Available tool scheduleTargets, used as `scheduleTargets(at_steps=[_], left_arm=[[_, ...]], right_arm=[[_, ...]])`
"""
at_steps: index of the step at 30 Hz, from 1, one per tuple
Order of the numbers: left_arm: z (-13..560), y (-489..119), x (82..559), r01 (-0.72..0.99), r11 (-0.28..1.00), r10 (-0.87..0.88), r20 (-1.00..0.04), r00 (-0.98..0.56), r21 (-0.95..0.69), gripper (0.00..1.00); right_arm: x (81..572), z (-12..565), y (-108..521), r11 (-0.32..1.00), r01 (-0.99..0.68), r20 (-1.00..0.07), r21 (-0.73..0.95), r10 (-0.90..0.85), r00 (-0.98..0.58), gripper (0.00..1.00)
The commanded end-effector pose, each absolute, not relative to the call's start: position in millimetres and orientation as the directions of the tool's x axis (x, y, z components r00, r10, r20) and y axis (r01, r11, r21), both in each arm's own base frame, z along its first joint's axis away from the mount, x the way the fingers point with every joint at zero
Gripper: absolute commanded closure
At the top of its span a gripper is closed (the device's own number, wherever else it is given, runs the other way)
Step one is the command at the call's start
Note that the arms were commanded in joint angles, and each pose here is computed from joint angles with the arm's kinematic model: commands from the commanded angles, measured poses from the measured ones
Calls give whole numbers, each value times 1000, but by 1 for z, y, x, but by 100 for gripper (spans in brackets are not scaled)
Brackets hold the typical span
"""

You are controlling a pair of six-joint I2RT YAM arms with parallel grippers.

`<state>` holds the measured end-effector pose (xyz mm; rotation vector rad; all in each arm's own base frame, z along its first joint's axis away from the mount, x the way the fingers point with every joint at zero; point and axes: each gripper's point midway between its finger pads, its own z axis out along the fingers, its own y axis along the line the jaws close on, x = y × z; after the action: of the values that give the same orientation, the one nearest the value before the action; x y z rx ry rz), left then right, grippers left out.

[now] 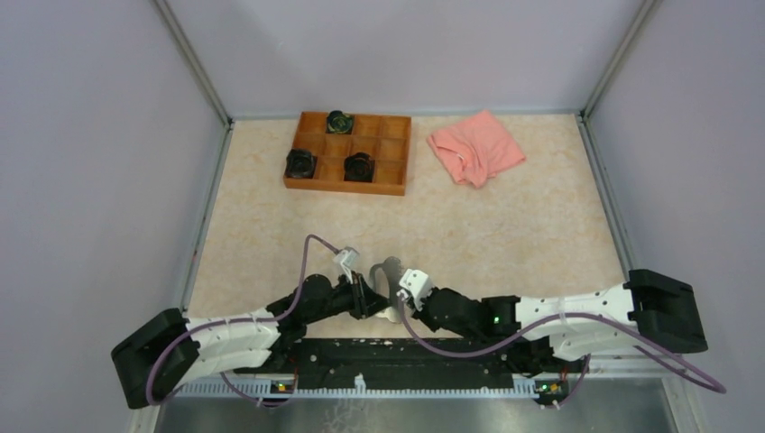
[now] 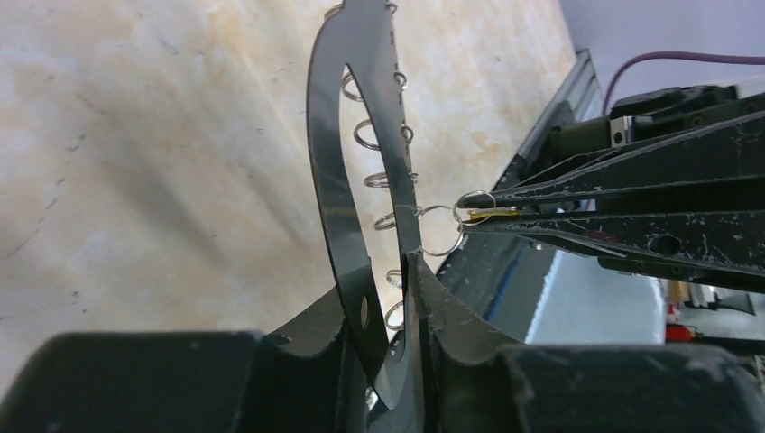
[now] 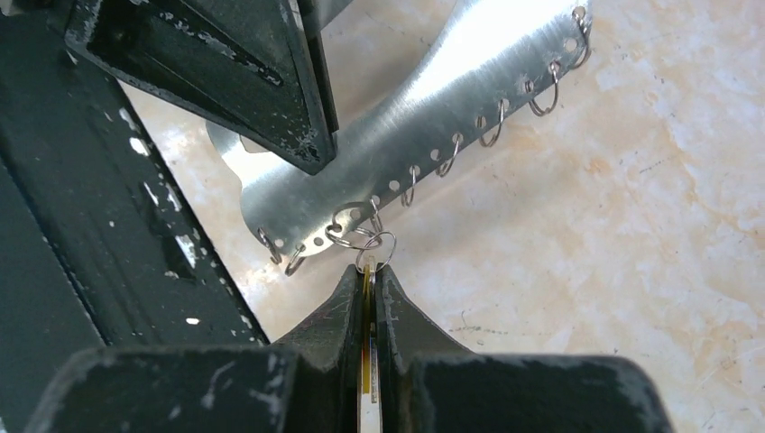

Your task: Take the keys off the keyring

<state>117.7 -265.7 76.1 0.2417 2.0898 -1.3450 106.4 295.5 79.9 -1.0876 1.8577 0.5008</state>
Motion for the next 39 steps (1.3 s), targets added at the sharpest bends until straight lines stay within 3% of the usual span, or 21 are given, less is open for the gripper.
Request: scheduleTargets(at_steps=[1, 8, 18, 29, 34, 39], left_arm=[[37, -245, 120, 474, 577, -139, -652, -745, -665, 72], [34, -240, 121, 543, 595, -75, -713, -697, -593, 60], [42, -239, 126, 534, 597, -111, -721, -684, -599, 44], [42, -231, 119, 532, 585, -146, -725, -673, -612, 37], [30, -217, 128, 455, 666, -186, -722, -666, -591, 24], [20, -199, 139, 333, 740, -255, -701, -666, -585, 18]], right_arm=[[126, 105, 305, 571, -803, -883, -168, -450, -135, 100], [128, 101, 299, 577, -796, -879, -183, -458, -130, 100], [142, 105, 295, 566, -765, -877, -307, -480, -4, 100], [146, 115, 293, 550, -742, -857, -383, -512, 63, 100], [151, 131, 292, 578, -706, -867, -409, -487, 103, 100], [150, 137, 295, 552, -709, -862, -438, -482, 157, 100]])
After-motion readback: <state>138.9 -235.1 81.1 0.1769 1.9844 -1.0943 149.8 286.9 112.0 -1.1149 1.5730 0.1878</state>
